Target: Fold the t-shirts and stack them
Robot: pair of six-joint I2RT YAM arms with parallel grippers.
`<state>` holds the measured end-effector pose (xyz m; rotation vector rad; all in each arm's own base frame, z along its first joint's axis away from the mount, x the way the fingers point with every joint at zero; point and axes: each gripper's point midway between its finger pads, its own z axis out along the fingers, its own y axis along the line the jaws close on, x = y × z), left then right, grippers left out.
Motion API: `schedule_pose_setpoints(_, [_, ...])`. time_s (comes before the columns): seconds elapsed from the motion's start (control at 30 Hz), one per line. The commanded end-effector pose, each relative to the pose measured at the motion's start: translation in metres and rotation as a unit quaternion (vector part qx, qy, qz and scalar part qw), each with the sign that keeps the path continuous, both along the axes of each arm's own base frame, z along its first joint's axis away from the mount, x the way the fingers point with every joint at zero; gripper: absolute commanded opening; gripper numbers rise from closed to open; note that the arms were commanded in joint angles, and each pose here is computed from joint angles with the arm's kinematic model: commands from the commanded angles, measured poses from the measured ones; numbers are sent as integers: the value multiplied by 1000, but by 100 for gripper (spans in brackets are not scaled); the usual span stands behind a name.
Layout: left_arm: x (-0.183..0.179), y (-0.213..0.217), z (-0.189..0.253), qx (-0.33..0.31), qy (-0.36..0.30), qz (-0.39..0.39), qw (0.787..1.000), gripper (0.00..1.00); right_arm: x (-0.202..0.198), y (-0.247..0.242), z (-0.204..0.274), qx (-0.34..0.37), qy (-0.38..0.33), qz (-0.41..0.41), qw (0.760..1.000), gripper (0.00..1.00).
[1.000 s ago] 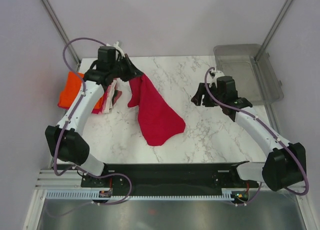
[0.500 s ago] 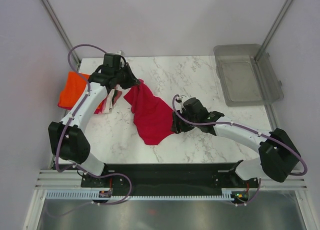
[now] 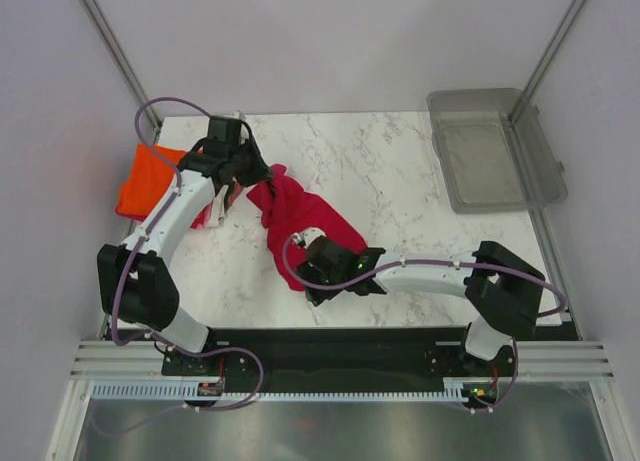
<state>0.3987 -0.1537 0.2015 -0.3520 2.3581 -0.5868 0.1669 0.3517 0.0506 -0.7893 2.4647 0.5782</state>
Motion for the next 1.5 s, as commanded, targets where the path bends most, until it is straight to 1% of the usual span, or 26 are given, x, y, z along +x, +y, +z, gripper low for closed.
schedule_pose_setpoints(0.0, [4,9,18,10,-42,6,999,2,21,21,14,1,-54,-28,998,61])
schedule_pose_setpoints(0.13, [3,12,16,11,-42,11,999,2,26,28,3,-21,-69,-26,997,62])
schedule_pose_setpoints(0.37, [-2,21,18,12,-53,31,998,2,31,31,-19,-41,-80,-20,996,58])
schedule_pose_setpoints(0.47, [-4,25,12,13,-51,37,998,2,30,26,-32,-59,-77,-22,995,37])
schedule_pose_setpoints(0.5, [-5,26,10,14,-51,39,998,2,31,23,-32,-63,-79,-26,995,15])
schedule_pose_setpoints(0.53, [-6,26,10,15,-52,38,998,2,33,21,-24,-58,-86,-33,994,6])
schedule_pose_setpoints(0.57, [-6,27,9,16,-51,39,998,2,37,15,-16,-60,-99,-50,992,0])
schedule_pose_setpoints(0.6, [-7,29,8,20,-51,39,998,2,39,8,-9,-60,-108,-58,991,0])
schedule_pose_setpoints(0.63, [-7,30,7,22,-51,41,998,2,45,5,16,-38,-122,-72,989,0])
schedule_pose_setpoints(0.7, [-8,30,4,24,-48,41,998,2,55,-10,41,-33,-134,-90,986,0])
schedule_pose_setpoints(0.73, [-9,30,5,23,-48,41,998,2,71,-23,68,-11,-144,-117,983,0])
schedule_pose_setpoints(0.8, [-8,30,4,21,-47,41,998,2,88,-42,97,-8,-153,-137,979,0])
schedule_pose_setpoints(0.83, [-8,30,5,20,-47,41,998,2,107,-63,118,3,-163,-169,972,0])
schedule_pose_setpoints(0.9, [-9,30,6,20,-49,40,998,2,128,-87,147,5,-178,-195,964,0])
schedule_pose_setpoints(0.93, [-9,30,8,20,-52,41,998,2,147,-111,162,9,-185,-229,956,0])
schedule_pose_setpoints(0.97, [-10,30,11,20,-56,40,997,2,153,-123,169,6,-183,-239,954,0])
schedule_pose_setpoints(1.0, [-10,32,14,21,-60,40,997,2,162,-128,191,23,-193,-250,949,0])
schedule_pose_setpoints(1.07, [-15,35,24,24,-72,41,996,2,175,-146,221,37,-204,-266,941,0])
schedule_pose_setpoints(1.17, [-27,46,45,43,-81,53,994,2,175,-156,258,55,-227,-272,934,0])
schedule_pose_setpoints(1.2, [-33,48,70,43,-108,48,992,2,173,-157,265,58,-231,-271,933,0])
schedule_pose_setpoints(1.27, [-50,53,89,51,-121,41,990,2,160,-158,288,84,-240,-257,933,0])
schedule_pose_setpoints(1.3, [-64,57,119,53,-156,36,986,2,155,-159,295,93,-243,-251,932,0])
schedule_pose_setpoints(1.33, [-77,59,126,56,-157,30,986,2,144,-164,312,114,-255,-247,928,0])
schedule_pose_setpoints(1.37, [-89,61,136,58,-167,23,984,2,134,-162,321,132,-255,-231,930,0])
schedule_pose_setpoints(1.43, [-120,66,173,57,-212,9,976,2,113,-169,347,167,-271,-219,923,0])
schedule_pose_setpoints(1.47, [-138,69,173,61,-198,2,978,2,104,-173,356,176,-272,-216,921,0])
